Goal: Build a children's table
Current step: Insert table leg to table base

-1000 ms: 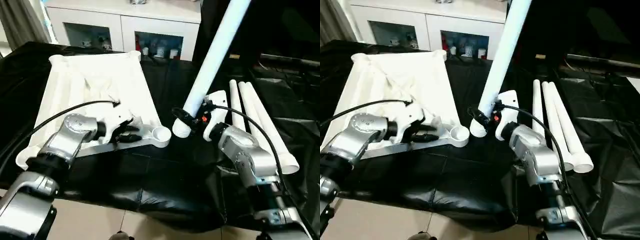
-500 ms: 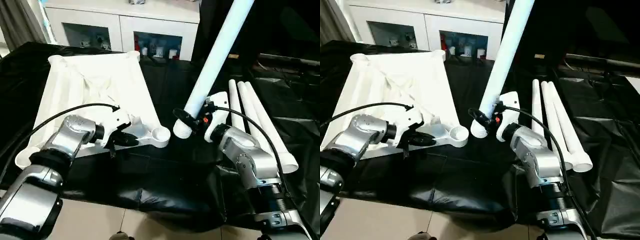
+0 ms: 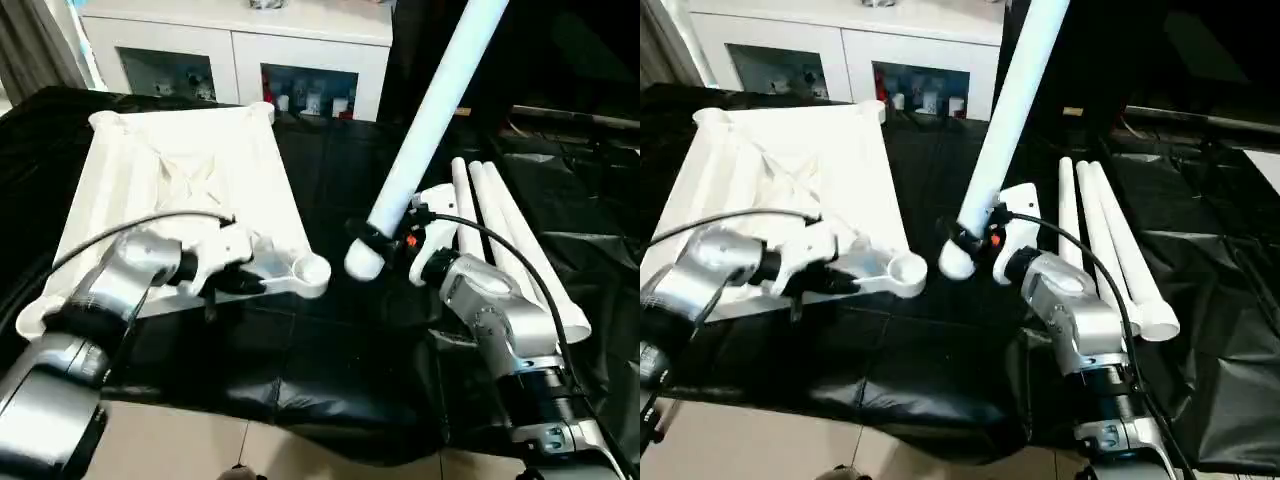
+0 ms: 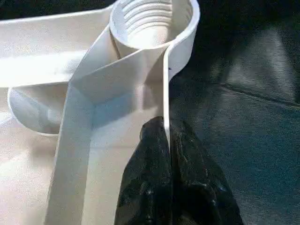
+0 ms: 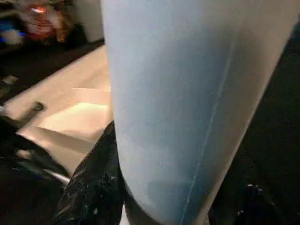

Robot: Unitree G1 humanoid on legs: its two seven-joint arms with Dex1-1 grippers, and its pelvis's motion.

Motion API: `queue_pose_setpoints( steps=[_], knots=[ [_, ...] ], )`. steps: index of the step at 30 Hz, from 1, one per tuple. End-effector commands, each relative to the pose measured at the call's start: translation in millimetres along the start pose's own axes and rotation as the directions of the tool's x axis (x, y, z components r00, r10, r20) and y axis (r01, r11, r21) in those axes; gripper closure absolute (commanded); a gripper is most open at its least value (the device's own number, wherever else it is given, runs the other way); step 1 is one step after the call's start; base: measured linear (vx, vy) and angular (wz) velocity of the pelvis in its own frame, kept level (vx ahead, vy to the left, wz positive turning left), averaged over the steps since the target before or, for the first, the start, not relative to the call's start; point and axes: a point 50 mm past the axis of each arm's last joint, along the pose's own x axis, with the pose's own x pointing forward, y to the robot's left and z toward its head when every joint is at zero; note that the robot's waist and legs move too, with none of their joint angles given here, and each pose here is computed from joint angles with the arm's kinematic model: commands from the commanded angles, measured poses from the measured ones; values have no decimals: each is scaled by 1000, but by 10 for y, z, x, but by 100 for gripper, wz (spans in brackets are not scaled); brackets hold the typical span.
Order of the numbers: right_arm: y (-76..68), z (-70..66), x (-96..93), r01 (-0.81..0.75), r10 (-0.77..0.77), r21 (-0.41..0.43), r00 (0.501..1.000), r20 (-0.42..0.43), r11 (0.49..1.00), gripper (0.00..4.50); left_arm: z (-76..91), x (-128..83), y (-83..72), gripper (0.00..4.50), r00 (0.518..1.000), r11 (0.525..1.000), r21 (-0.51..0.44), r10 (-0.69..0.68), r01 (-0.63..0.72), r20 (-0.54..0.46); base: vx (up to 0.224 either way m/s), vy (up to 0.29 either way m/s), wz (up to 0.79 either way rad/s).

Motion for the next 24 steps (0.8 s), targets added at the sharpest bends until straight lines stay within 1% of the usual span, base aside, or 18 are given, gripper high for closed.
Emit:
queue_pose_setpoints(
  steps=[1, 2, 4, 6, 7, 8, 9, 10, 12, 13, 17, 20, 24],
  knots=[
    [94, 125, 13, -88, 89, -21, 996, 13, 996, 265, 58, 193, -161, 450, 997, 997, 18, -74, 73, 36, 0, 0, 0],
    [98, 125, 13, -93, 93, -21, 996, 11, 995, 265, 63, 203, -169, 450, 996, 997, 19, -75, 74, 40, 0, 0, 0],
    [118, 122, 21, -122, 122, -19, 993, -7, 992, 265, 98, 287, -217, 450, 995, 997, 24, -76, 74, 62, 0, 0, 0],
    [152, 80, 57, -153, 152, -23, 987, -52, 988, 265, 156, 391, -268, 450, 993, 997, 24, -80, 78, 89, 0, 0, 0],
    [165, 42, 77, -163, 160, -31, 983, -90, 986, 265, 184, 431, -287, 450, 992, 997, 28, -81, 78, 94, 0, 0, 0],
    [165, 42, 77, -163, 160, -32, 983, -91, 986, 265, 184, 432, -287, 450, 992, 997, 28, -81, 78, 94, 0, 0, 0],
    [165, 12, 86, -168, 160, -55, 980, -120, 984, 265, 196, 447, -295, 450, 992, 997, 30, -80, 78, 93, 0, 0, 0],
    [157, -6, 90, -163, 153, -60, 978, -138, 985, 265, 200, 452, -295, 450, 993, 996, 37, -79, 76, 87, 0, 0, 0],
    [130, -22, 93, -148, 132, -90, 979, -158, 985, 265, 207, 452, -300, 450, 993, 996, 47, -85, 81, 77, 0, 0, 0],
    [114, -28, 93, -139, 122, -92, 978, -168, 986, 265, 210, 447, -300, 450, 994, 996, 49, -85, 81, 73, 0, 0, 0],
    [89, -16, 97, -127, 109, -95, 978, -177, 987, 265, 204, 426, -287, 450, 994, 995, 50, -86, 83, 61, 0, 0, 0],
    [52, 39, 93, -118, 100, -100, 982, -163, 988, 265, 183, 404, -280, 450, 994, 994, 51, -99, 97, 38, 0, 0, 0],
    [18, 35, 81, -115, 97, -96, 980, -172, 989, 265, 182, 406, -284, 450, 993, 993, 44, -114, 112, 31, 0, 0, 0]
  ],
)
